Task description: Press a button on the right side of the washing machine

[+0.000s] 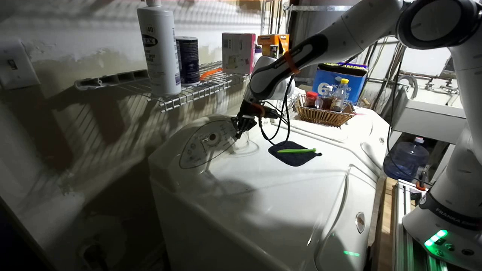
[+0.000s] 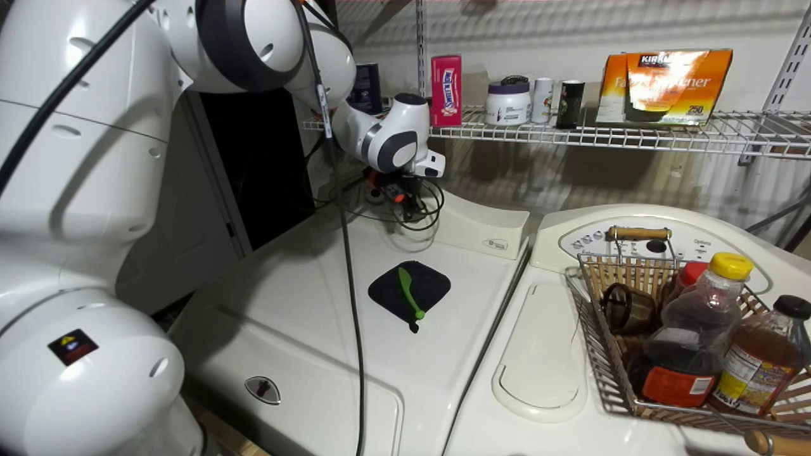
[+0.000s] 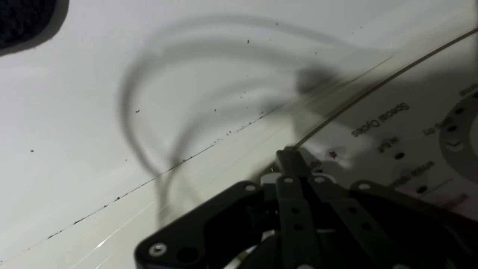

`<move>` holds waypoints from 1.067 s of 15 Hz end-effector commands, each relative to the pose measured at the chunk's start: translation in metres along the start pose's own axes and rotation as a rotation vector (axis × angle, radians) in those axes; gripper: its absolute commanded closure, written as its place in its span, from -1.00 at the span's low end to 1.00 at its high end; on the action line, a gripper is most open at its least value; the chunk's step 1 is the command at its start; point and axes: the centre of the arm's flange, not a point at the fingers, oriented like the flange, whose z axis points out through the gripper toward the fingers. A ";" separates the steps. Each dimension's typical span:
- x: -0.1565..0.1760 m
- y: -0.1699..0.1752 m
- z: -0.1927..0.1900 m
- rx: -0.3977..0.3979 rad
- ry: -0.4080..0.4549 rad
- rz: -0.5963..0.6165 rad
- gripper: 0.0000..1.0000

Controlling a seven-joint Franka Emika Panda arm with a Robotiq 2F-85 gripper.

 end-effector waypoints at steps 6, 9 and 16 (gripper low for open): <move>0.036 -0.015 0.037 0.044 0.140 0.001 1.00; 0.018 -0.011 0.028 -0.021 0.034 -0.026 1.00; -0.077 -0.005 -0.033 -0.076 -0.156 -0.237 0.05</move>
